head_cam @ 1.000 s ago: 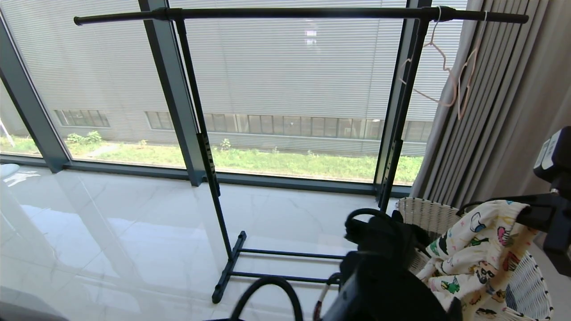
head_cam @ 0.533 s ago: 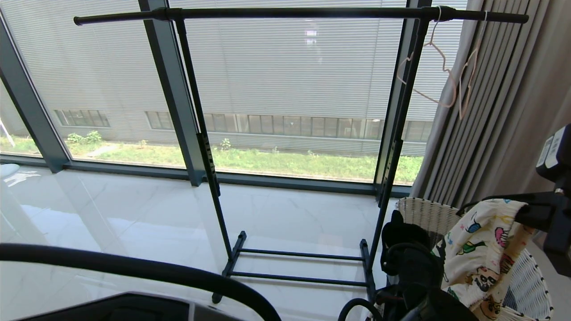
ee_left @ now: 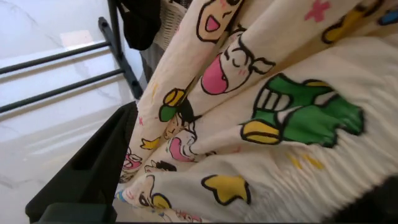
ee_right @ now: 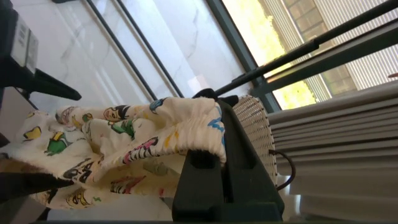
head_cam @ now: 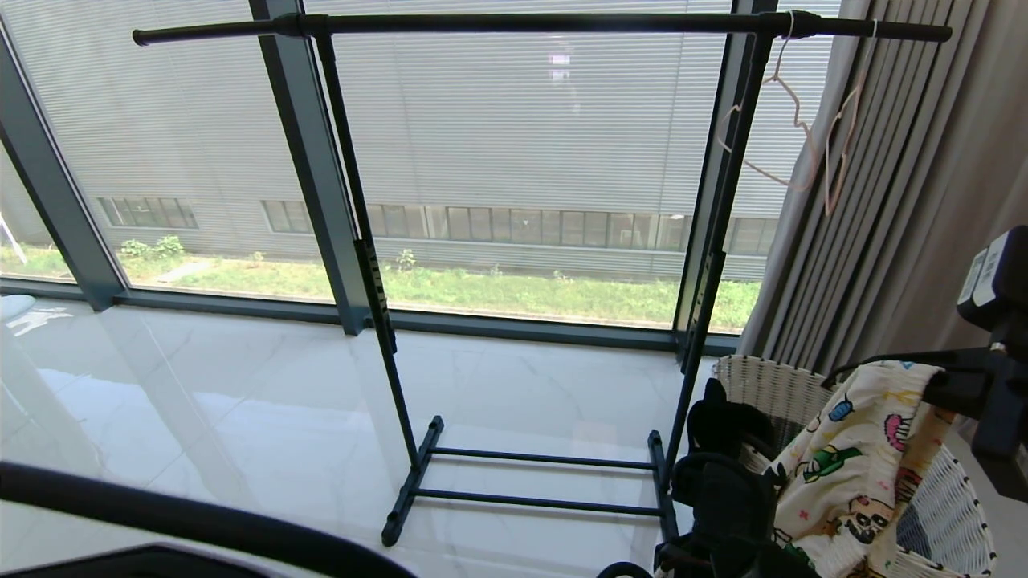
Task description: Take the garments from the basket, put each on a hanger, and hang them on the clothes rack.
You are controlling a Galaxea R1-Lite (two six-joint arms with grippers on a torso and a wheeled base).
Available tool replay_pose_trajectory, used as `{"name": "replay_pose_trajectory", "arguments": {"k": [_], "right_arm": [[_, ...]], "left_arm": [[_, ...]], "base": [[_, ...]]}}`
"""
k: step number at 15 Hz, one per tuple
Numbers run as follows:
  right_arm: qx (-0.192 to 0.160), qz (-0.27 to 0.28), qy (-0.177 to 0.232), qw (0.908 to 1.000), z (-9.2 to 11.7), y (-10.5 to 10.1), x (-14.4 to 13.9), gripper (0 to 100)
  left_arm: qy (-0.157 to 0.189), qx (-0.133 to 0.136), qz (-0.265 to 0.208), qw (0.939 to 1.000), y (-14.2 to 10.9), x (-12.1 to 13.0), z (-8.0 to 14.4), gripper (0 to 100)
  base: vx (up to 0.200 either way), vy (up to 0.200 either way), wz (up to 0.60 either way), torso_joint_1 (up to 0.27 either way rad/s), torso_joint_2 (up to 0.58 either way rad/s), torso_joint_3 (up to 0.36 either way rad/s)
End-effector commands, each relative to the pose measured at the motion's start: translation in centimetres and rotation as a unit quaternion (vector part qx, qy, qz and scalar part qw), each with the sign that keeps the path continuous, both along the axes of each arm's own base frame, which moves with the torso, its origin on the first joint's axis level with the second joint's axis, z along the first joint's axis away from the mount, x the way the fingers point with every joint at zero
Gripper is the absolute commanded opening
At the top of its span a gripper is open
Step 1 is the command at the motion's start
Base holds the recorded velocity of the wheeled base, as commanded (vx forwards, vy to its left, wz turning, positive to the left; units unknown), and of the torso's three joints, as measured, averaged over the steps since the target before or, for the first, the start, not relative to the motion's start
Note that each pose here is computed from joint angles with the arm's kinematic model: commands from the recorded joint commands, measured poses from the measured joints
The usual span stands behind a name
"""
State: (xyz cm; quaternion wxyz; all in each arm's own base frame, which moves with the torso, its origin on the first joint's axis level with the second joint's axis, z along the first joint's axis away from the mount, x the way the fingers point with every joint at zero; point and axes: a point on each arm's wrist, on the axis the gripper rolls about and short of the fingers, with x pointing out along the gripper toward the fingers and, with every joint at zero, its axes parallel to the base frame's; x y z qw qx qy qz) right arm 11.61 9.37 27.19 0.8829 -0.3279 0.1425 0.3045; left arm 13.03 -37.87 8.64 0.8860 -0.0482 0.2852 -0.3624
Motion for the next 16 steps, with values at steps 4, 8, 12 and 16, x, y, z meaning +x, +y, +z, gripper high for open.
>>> {"name": "replay_pose_trajectory", "arguments": {"k": [4,8,12,16], "right_arm": [[-0.004,0.013,0.004,0.9999,-0.1,0.6,0.1,0],[-0.003,0.015,0.005,0.9999,-0.1,0.7,0.1,0],[-0.004,0.014,0.006,0.9999,-0.2,0.7,0.1,0],[-0.005,0.014,0.008,0.9999,-0.3,0.7,0.2,0]], "left_arm": [[0.004,-0.054,-0.04,0.9977,0.8,-1.5,4.0,100],[0.004,-0.035,-0.016,0.9992,-0.2,0.1,2.0,100],[-0.011,-0.007,0.025,0.9996,-0.4,1.5,0.2,100],[-0.039,0.087,0.055,0.9939,2.2,1.6,-2.6,100]], "base": [[0.0,0.0,0.0,0.0,0.0,0.0],[0.0,0.0,0.0,0.0,0.0,0.0],[0.0,0.0,0.0,0.0,0.0,0.0],[0.0,0.0,0.0,0.0,0.0,0.0]]}}
